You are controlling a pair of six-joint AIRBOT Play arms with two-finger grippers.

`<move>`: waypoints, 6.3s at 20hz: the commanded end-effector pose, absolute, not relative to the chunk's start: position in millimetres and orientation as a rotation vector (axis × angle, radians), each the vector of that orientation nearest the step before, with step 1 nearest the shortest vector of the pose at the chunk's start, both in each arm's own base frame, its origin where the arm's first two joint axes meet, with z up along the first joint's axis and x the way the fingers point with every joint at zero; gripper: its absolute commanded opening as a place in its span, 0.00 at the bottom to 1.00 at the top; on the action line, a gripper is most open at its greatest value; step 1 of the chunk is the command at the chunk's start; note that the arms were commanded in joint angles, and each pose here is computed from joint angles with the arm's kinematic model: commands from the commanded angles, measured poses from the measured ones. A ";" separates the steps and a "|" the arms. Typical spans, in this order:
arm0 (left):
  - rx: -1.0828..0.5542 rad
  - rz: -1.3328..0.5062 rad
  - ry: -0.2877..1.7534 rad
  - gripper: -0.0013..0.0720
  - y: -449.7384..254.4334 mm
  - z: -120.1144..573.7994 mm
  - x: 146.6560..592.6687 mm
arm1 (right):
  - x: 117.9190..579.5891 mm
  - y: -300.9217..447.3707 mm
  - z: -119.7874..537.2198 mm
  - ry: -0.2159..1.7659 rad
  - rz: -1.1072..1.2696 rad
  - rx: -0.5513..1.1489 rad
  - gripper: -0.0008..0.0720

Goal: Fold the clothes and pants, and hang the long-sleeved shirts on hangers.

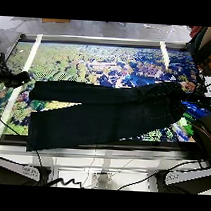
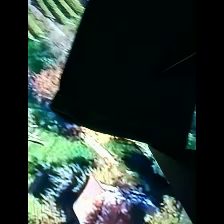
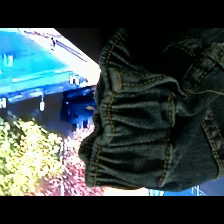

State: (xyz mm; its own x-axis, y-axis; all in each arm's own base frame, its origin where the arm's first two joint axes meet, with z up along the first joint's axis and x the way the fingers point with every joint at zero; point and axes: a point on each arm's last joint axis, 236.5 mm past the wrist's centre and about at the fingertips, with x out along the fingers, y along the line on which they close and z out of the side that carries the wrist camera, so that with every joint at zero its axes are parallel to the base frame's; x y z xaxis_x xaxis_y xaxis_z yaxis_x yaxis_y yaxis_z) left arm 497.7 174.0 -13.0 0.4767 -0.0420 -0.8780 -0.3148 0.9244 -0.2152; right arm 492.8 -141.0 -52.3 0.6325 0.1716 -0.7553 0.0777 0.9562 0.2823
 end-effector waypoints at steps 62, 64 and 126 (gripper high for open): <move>-0.478 -0.830 1.296 0.05 92.1 -48.9 444.4 | 492.9 -138.0 -47.8 0.888 0.042 0.354 0.08; -0.463 -0.791 1.330 0.05 105.6 -56.0 437.5 | 492.9 -138.0 -47.8 0.889 0.039 0.359 0.08; -0.417 -0.805 0.752 0.04 76.5 87.8 485.2 | 489.2 -129.8 -46.0 0.905 0.064 0.383 0.08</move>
